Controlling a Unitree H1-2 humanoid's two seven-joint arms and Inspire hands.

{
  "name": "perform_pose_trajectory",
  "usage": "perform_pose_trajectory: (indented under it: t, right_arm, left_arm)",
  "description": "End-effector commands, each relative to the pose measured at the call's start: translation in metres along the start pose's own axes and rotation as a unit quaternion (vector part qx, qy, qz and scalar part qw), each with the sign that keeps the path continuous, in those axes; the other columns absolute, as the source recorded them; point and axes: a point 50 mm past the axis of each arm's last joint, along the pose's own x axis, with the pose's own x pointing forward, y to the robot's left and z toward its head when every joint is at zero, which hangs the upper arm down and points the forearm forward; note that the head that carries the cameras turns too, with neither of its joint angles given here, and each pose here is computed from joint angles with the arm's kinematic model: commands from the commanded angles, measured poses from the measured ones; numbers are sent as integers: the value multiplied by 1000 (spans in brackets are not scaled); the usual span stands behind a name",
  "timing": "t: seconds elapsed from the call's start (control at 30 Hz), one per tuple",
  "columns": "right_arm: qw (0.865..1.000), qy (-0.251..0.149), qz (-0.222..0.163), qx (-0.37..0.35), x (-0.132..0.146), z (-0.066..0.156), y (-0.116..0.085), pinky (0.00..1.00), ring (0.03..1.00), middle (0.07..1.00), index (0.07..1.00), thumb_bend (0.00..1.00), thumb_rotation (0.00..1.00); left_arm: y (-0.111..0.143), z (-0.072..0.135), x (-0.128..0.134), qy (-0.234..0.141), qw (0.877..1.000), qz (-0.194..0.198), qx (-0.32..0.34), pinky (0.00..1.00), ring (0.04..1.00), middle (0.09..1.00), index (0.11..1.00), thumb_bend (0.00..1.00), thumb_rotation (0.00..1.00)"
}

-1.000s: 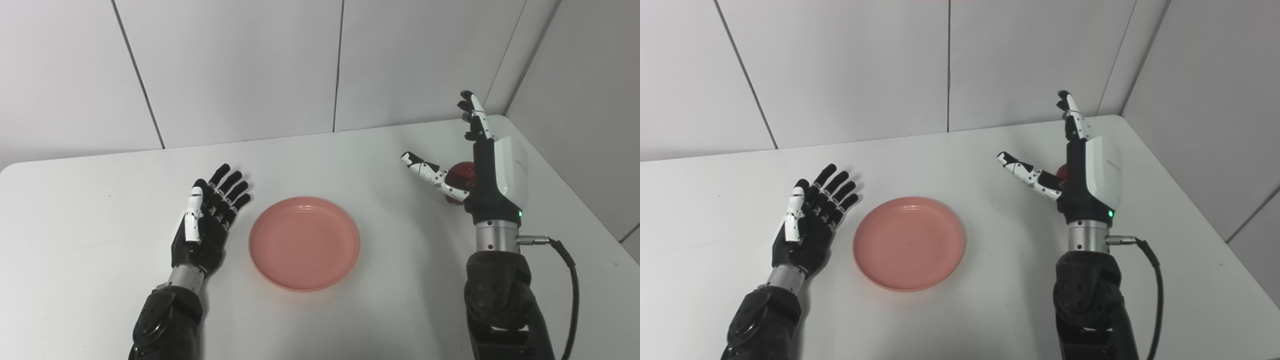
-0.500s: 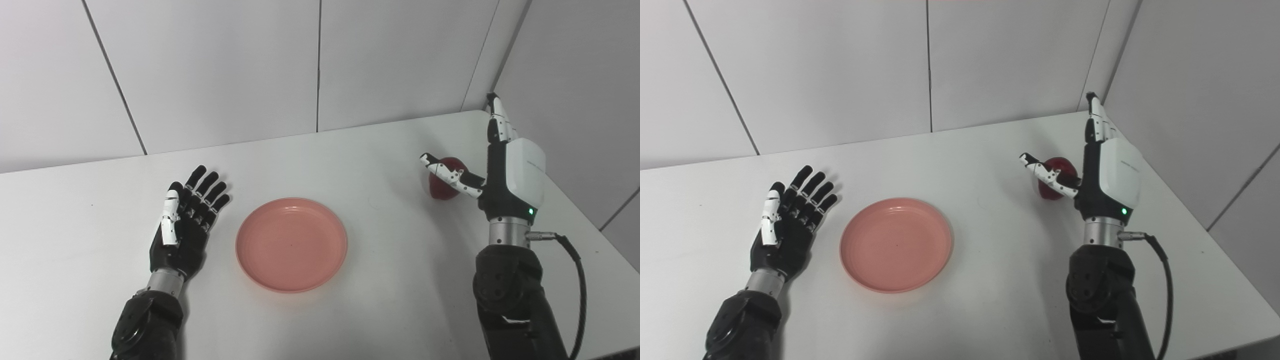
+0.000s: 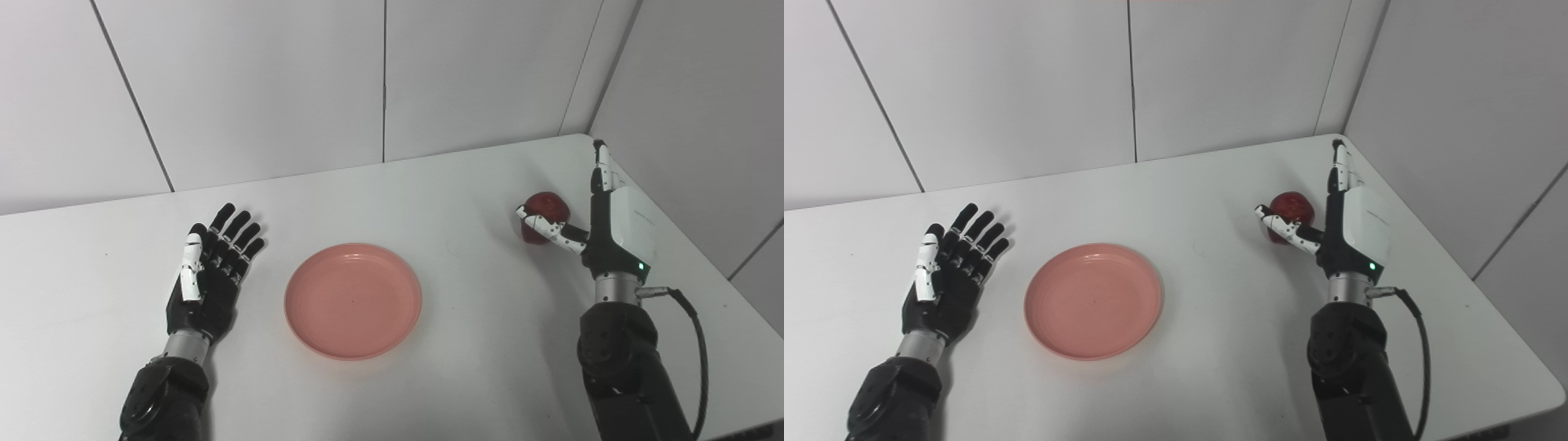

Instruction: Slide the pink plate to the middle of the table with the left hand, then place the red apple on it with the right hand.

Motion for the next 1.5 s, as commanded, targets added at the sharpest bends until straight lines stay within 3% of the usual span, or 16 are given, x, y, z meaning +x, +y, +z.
perform_pose_trajectory:
  t: [0.0,0.83,1.47]
  right_arm:
    - [1000,-13,-25,-2,19,8,-8,768,902,955,998,1000,639]
    - [998,44,30,17,43,-4,12,770,912,948,991,1000,624]
    - [997,50,56,19,45,2,19,687,814,881,928,1000,560]
  left_arm:
    - [28,-37,-27,80,995,58,-13,896,889,896,886,323,1000]
    - [30,-36,-30,82,995,64,-6,887,883,889,878,325,1000]
    - [30,-36,-31,80,995,63,-4,887,885,890,877,323,1000]
